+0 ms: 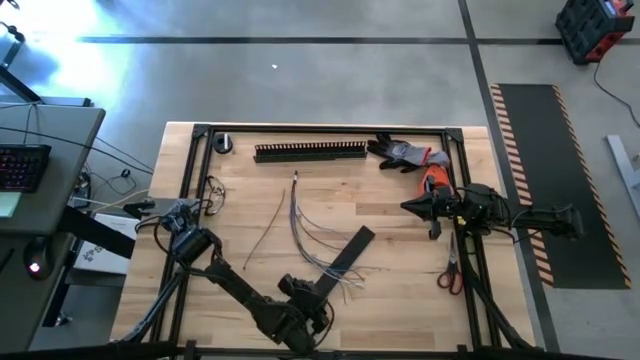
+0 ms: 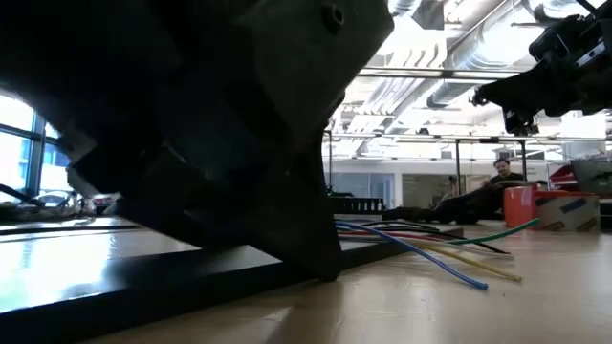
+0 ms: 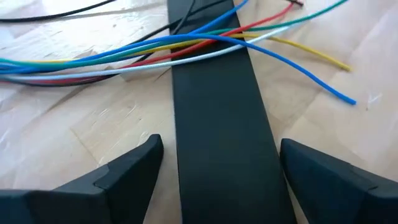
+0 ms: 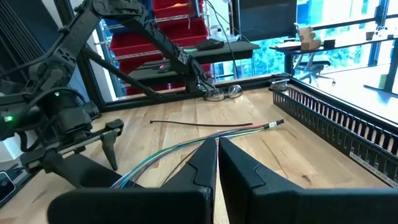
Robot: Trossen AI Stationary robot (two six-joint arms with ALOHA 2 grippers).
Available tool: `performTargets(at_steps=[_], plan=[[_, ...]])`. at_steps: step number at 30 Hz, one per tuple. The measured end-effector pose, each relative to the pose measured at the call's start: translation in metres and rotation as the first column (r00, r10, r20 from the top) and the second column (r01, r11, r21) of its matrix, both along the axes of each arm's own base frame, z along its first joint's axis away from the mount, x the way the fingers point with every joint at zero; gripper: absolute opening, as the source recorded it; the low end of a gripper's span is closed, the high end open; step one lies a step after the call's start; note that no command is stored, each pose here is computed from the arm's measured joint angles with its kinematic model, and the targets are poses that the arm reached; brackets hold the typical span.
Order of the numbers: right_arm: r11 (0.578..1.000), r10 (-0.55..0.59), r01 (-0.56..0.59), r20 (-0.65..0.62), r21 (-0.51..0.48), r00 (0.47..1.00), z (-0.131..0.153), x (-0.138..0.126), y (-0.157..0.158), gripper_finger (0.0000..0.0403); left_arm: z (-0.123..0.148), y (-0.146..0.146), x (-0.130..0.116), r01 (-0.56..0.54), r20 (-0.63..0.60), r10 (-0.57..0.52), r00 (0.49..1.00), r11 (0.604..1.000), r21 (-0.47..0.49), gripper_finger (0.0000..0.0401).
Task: Ziptie cables
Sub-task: Move the black cable duct lid to the top right of the table
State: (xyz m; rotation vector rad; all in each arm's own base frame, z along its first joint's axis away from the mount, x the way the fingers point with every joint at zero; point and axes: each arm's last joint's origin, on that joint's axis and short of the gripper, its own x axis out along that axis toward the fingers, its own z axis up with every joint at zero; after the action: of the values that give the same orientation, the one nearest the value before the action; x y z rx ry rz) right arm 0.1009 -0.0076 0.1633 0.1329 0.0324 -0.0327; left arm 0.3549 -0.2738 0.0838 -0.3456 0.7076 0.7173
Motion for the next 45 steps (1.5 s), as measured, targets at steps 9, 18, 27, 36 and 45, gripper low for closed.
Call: performTargets(at_steps=[9,18,27,36,45], plan=[[1.000,0.001,-0.001,0.000,0.000,1.000,0.000,0.000,0.000,0.0000,-0.031,-0.016,-0.017,-0.002,0.065,-0.005,0.998,0.994,0.111,0.0292],[1.000,0.000,0.000,0.000,0.000,1.000,0.000,0.000,0.000,0.0000,-0.035,-0.018,-0.018,-0.005,0.076,-0.003,0.997,0.993,0.114,0.0211],[1.000,0.000,0.000,0.000,0.000,1.000,0.000,0.000,0.000,0.0000,-0.016,-0.018,-0.020,-0.025,0.114,0.013,0.993,0.994,0.106,0.0211],[1.000,0.000,0.000,0.000,0.000,1.000,0.000,0.000,0.000,0.0000,0.001,-0.021,-0.023,0.021,0.098,-0.031,0.995,0.995,0.098,0.0211],[1.000,0.000,0.000,0.000,0.000,1.000,0.000,0.000,0.000,0.0000,0.004,-0.034,-0.018,0.111,0.126,-0.119,0.985,0.991,0.072,0.0211]])
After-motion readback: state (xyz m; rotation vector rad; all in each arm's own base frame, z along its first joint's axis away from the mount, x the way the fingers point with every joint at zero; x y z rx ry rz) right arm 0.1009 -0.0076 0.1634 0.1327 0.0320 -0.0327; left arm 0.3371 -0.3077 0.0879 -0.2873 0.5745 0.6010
